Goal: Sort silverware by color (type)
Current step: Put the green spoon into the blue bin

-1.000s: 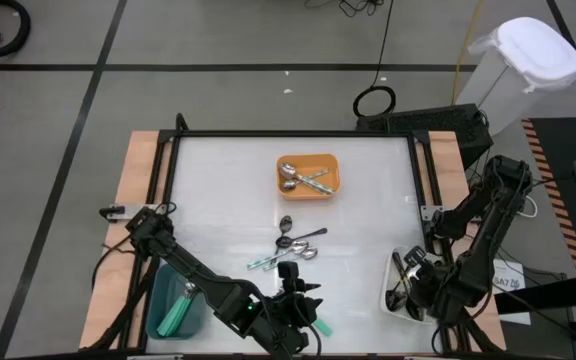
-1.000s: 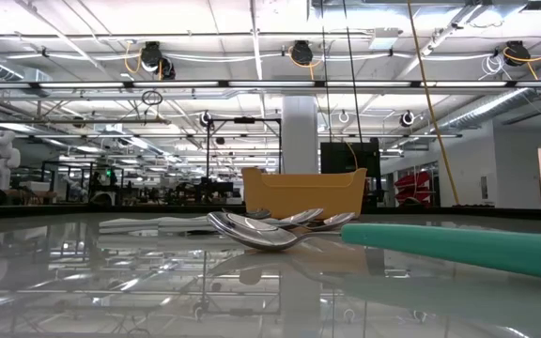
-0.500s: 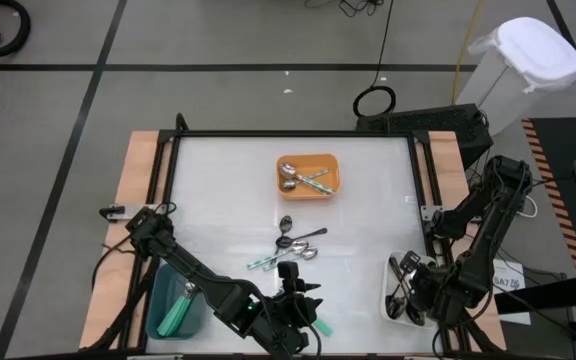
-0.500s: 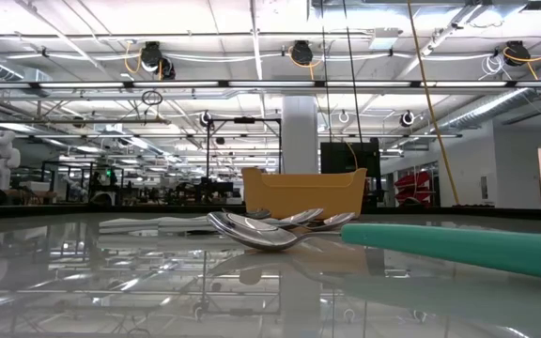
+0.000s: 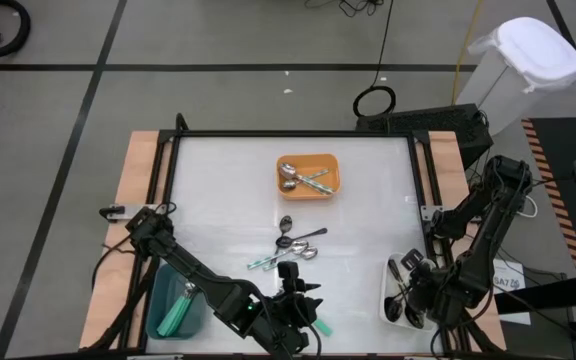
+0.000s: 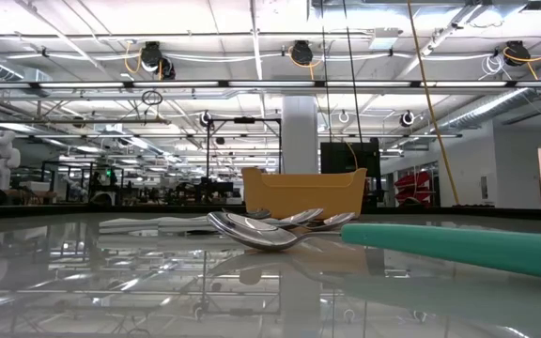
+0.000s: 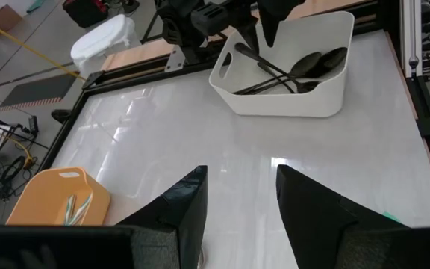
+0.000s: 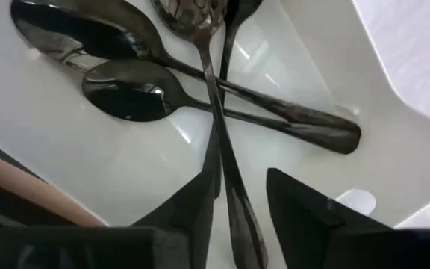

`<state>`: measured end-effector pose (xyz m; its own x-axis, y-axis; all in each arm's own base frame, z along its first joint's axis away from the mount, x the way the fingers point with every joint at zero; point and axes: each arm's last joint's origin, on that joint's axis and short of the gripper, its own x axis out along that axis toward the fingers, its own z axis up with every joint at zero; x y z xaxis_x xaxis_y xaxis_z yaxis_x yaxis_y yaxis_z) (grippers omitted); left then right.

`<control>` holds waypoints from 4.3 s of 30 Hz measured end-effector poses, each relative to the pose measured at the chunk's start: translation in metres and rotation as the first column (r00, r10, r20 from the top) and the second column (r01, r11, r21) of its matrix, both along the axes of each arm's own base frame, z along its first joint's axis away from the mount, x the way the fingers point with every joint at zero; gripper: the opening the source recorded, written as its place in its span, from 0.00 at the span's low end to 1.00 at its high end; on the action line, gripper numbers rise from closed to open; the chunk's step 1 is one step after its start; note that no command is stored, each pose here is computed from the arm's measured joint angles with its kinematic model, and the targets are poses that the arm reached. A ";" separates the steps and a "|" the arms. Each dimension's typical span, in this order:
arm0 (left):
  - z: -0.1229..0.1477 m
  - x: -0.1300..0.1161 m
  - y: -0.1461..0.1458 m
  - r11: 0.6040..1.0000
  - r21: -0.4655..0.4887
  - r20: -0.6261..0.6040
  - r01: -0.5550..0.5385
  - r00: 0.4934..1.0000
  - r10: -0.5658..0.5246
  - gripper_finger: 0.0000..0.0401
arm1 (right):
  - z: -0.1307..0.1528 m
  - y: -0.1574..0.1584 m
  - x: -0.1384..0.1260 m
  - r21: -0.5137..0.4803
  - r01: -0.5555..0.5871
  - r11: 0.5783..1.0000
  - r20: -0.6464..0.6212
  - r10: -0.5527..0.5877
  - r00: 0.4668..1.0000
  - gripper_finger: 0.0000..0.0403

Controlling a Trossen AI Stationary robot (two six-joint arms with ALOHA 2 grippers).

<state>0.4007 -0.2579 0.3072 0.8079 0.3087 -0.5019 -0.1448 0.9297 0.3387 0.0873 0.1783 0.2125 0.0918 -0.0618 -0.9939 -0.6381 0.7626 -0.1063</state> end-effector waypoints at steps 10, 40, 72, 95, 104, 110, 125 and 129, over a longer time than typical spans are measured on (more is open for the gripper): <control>-0.002 0.001 0.005 1.000 0.019 -0.023 -0.006 1.000 0.007 0.40 | 0.028 0.005 0.003 0.031 0.152 0.988 0.028 -0.153 0.988 0.30; -0.106 0.026 0.008 0.960 -0.192 -0.511 0.206 0.814 -0.277 0.40 | 0.072 0.025 0.038 0.123 0.201 0.972 0.809 -0.215 0.548 0.25; -0.149 0.042 0.019 0.930 -0.163 -0.610 0.329 0.707 -0.357 0.40 | 0.073 0.027 0.040 0.138 0.190 0.972 0.812 -0.221 0.540 0.25; -0.170 0.055 0.035 0.932 -0.212 -0.628 0.295 0.689 -0.362 0.12 | 0.074 0.028 0.040 0.144 0.186 0.972 0.813 -0.223 0.537 0.25; -0.171 0.055 0.034 0.928 -0.196 -0.633 0.316 0.682 -0.366 0.07 | 0.074 0.028 0.040 0.136 0.182 0.974 0.815 -0.215 0.539 0.25; -0.164 0.055 0.033 0.933 -0.201 -0.635 0.298 0.685 -0.356 0.05 | 0.074 0.028 0.040 0.137 0.183 0.974 0.814 -0.215 0.539 0.25; -0.119 0.026 0.004 0.943 -0.105 -0.730 0.315 0.620 -0.288 0.05 | 0.074 0.028 0.040 0.140 0.184 0.973 0.814 -0.219 0.538 0.25; -0.112 0.005 -0.006 0.928 -0.072 -0.796 0.365 0.540 -0.274 0.05 | 0.074 0.028 0.040 0.148 0.183 0.972 0.814 -0.224 0.536 0.25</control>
